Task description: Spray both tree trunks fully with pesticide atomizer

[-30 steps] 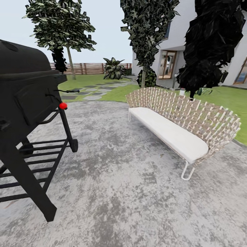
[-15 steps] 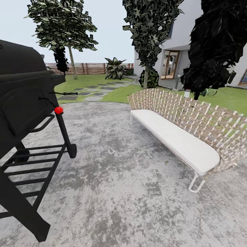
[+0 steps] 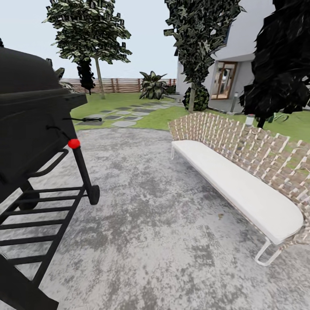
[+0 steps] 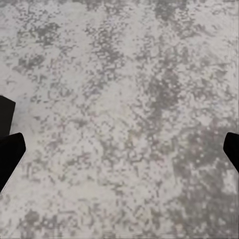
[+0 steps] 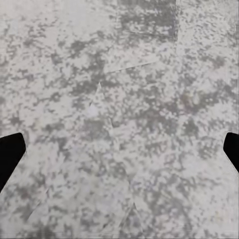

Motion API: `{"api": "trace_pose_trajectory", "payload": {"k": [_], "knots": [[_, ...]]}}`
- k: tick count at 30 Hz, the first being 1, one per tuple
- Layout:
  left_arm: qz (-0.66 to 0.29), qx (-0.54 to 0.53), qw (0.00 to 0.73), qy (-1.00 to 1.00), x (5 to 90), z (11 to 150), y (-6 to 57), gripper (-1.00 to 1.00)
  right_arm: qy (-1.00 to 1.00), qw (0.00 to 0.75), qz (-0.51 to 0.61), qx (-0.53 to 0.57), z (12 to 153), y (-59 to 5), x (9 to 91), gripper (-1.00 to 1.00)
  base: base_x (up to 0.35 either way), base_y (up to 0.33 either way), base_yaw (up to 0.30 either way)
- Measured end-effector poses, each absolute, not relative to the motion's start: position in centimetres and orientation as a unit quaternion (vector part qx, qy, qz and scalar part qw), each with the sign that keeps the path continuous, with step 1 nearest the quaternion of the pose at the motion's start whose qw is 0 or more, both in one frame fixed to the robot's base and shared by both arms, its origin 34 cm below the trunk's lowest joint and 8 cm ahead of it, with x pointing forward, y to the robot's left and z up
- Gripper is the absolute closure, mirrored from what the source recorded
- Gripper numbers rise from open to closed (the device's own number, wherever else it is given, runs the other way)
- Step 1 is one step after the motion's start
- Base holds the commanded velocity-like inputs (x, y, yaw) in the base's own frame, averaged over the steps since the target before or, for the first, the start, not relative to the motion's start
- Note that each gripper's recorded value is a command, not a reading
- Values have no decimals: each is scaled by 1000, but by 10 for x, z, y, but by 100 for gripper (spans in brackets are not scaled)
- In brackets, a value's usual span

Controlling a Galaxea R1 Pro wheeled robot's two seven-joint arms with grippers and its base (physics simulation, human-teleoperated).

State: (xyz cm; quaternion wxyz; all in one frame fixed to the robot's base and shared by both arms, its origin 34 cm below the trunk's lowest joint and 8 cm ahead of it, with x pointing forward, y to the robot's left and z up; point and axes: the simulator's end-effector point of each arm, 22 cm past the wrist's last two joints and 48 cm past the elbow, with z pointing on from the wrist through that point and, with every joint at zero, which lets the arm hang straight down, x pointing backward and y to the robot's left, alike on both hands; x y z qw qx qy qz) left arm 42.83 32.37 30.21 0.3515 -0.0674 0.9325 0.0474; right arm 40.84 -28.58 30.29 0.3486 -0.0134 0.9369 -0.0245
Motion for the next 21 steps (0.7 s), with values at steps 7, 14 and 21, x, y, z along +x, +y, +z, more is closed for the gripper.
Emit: {"api": "trace_pose_trajectory", "payload": {"k": [7,14,21], "knots": [[48,-68,349,933,427,300,324,-100,930,366,-28,-11,308,-291,415,-100,340,0,240],[48,-67,348,934,426,300,323,-100,928,371,-28,-11,309,-290,415,-100,340,0,56],[47,-67,349,934,427,300,323,-100,928,372,-27,-12,309,-290,415,-100,340,0,3]]}}
